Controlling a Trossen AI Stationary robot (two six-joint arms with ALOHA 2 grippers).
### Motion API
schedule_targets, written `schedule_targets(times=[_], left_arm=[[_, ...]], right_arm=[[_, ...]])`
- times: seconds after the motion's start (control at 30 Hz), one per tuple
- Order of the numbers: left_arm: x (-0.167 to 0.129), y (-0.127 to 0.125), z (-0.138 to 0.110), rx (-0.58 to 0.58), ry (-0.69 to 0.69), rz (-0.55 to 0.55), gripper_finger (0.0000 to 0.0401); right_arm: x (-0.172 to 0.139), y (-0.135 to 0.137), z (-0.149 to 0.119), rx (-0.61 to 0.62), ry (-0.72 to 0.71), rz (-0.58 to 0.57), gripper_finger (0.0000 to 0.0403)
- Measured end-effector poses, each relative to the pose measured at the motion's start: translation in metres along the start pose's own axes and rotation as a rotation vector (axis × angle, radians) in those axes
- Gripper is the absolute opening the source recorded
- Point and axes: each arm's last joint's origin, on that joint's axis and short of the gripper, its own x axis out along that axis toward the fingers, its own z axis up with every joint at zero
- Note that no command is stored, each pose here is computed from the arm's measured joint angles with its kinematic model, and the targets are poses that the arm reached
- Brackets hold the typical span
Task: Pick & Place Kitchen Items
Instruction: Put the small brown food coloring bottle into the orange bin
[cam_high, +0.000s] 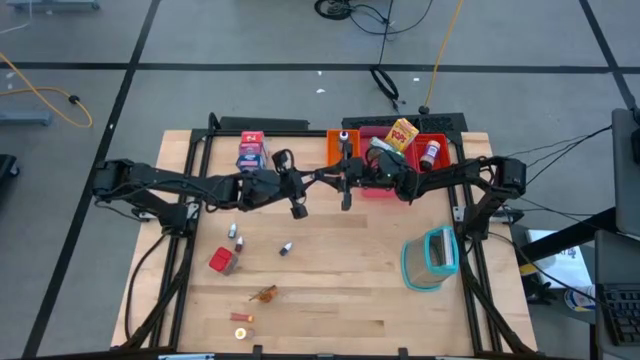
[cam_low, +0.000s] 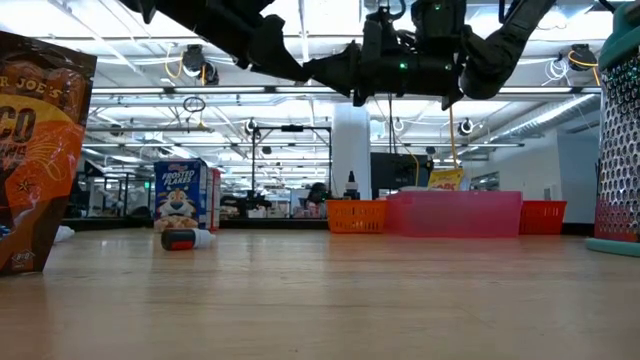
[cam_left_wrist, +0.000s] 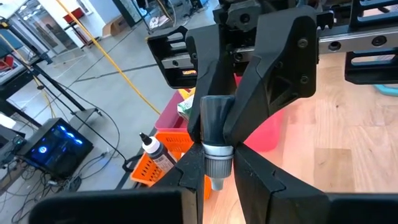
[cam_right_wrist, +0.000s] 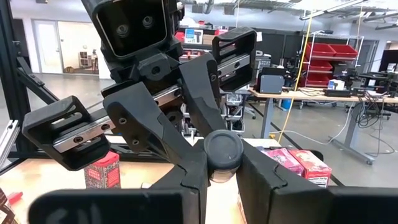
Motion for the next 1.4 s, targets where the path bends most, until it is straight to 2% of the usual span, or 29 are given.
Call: schedule_targets(times=[0.37, 0.67, 1.13, 1.4], left_arm=[[0.000, 0.000, -0.007, 0.049, 0.076, 0.058, 0.0063], [-0.002, -0.002, -0.017, 0.061, 0.169, 0.038, 0.0063], [-0.008, -0.006, -0.039, -0.002, 0.379, -0.042, 0.0065], [-0.010, -0.007, -0.043, -0.046, 0.427, -0.083, 0.0123]], right_arm=[[-0.003, -0.012, -0.005, 0.008, 0.049, -0.045, 0.0049], [-0.012, -0.037, -0.015, 0.035, 0.146, -0.124, 0.0049], [-0.037, -0.081, -0.037, 0.082, 0.386, -0.398, 0.0049], [-0.048, -0.093, -0.045, 0.086, 0.477, -0.484, 0.0049]])
